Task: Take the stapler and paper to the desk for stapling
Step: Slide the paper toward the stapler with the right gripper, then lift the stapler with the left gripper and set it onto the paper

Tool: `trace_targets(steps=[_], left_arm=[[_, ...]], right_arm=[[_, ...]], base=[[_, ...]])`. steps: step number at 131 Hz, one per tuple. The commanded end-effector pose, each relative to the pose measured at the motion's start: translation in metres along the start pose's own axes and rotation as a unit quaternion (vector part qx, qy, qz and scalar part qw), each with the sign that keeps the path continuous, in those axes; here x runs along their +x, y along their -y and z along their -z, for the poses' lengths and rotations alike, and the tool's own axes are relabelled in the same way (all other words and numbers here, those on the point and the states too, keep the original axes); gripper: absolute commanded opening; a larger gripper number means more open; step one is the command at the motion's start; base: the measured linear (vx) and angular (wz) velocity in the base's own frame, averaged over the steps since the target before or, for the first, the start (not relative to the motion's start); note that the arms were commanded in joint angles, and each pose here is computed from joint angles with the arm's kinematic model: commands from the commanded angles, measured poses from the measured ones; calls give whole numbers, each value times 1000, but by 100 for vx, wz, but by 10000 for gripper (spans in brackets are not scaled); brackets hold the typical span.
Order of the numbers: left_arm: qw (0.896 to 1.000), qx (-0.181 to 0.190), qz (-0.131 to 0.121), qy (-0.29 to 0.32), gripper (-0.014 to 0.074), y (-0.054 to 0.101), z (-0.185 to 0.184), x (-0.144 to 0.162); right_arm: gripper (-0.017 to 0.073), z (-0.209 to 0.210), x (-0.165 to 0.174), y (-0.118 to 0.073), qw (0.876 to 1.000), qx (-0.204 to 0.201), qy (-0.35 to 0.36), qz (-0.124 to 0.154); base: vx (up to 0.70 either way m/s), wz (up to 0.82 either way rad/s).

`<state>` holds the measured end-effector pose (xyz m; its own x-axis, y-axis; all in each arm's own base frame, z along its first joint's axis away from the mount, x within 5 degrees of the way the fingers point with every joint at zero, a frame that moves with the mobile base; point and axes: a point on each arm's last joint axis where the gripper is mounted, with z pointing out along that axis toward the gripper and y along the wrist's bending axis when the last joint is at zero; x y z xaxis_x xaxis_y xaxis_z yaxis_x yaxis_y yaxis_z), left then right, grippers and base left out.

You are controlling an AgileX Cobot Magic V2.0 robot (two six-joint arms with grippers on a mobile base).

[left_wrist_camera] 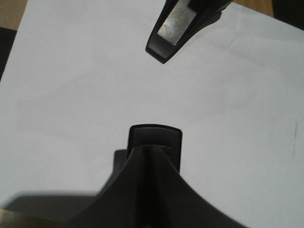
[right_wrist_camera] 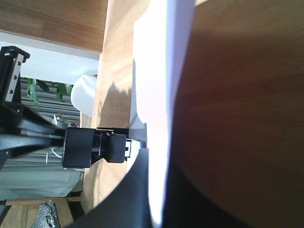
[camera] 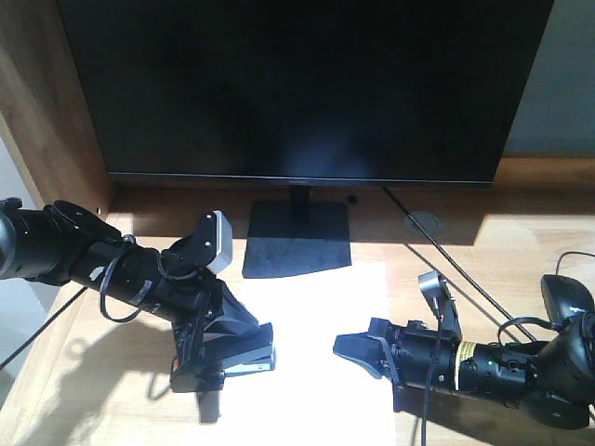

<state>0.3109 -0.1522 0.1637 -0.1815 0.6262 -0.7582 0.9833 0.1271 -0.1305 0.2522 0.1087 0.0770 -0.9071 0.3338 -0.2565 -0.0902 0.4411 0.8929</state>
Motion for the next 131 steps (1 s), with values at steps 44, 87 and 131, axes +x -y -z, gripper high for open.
trace_targets(steps=[44, 87, 131], left_arm=[[999, -16, -22, 26, -6, 5, 2, -24], [1000, 9, 3, 2, -6, -1, -21, -3], [999, 25, 9, -31, -6, -4, -35, 16]], right_arm=[[0, 2, -9, -16, 998, -47, 23, 22], [0, 2, -10, -16, 998, -46, 29, 19], [0, 2, -10, -16, 998, -48, 30, 19]], base=[[0, 0], [0, 0], [0, 0]])
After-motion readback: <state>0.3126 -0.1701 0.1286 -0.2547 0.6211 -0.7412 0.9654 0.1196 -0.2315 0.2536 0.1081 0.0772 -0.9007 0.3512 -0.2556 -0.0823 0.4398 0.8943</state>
